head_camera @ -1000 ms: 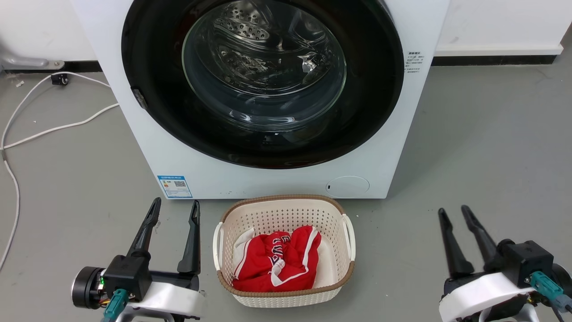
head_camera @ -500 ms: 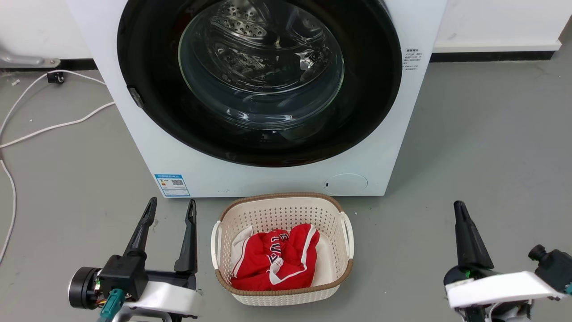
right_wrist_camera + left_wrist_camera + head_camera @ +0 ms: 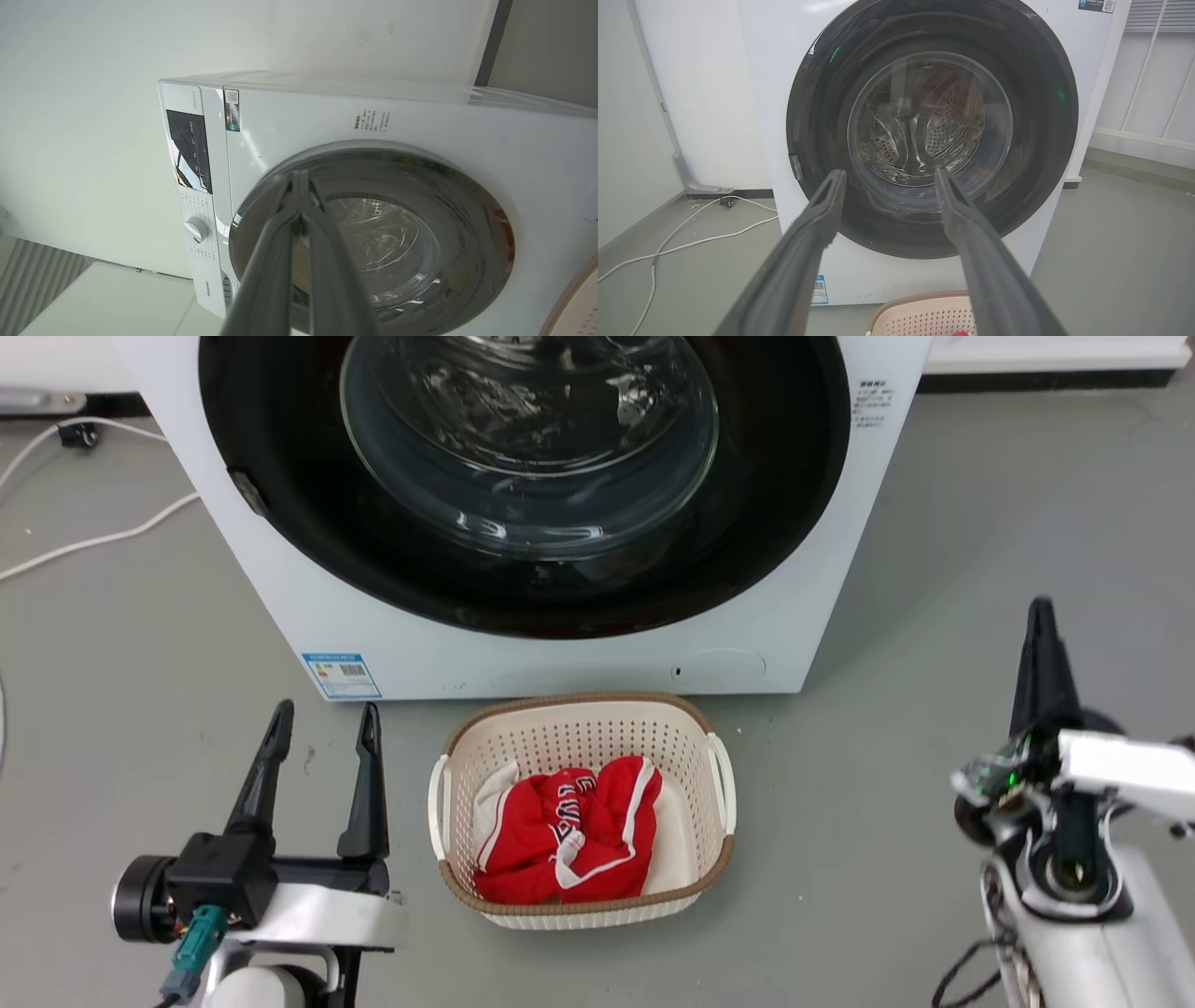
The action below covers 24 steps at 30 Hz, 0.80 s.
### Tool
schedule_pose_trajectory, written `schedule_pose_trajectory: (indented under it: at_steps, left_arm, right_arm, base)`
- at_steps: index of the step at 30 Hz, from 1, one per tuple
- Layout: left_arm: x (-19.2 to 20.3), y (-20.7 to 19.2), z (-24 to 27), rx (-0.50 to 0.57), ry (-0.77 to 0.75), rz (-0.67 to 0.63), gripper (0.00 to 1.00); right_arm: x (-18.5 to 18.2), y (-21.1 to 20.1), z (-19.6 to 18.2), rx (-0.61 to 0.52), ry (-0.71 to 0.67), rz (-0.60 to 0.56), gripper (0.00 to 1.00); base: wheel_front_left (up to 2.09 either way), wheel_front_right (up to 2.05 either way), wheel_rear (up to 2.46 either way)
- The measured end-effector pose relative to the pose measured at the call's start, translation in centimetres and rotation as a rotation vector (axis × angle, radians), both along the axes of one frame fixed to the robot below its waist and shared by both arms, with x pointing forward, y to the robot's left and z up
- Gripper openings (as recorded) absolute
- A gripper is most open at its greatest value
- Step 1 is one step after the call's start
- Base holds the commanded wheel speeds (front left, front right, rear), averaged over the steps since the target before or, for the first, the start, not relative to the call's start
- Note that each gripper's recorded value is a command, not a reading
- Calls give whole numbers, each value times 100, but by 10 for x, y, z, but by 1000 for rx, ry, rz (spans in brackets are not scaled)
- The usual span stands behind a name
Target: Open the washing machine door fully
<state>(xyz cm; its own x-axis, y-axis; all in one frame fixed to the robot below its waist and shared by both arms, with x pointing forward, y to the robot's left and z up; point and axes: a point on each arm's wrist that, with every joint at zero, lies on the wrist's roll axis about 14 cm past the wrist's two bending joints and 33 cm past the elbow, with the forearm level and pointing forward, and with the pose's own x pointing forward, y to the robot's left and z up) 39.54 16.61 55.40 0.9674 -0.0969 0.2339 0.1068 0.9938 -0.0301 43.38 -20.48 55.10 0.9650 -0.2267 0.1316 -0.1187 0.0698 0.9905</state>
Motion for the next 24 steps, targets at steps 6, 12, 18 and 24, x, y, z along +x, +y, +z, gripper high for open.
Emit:
schedule_pose_trajectory:
  at_steps: [6, 12, 18, 24]
  left_arm:
    - [21, 0, -2, -3, -3, 2, 100]
    - [41, 0, -5, -7, -8, 2, 100]
    - [54, -1, -9, -9, -9, -7, 100]
    - [62, -1, -11, -10, -13, -9, 100]
  right_arm:
    - [47, -16, 18, 60, -39, -2, 0]
    - [102, -30, 30, -3, -23, 59, 0]
    - [150, -20, 33, -147, 46, 198, 0]
    - [185, 12, 30, -276, 119, 392, 0]
  base:
    - [0, 0, 0]
    - [0, 0, 0]
    - [0, 0, 0]
    - [0, 0, 0]
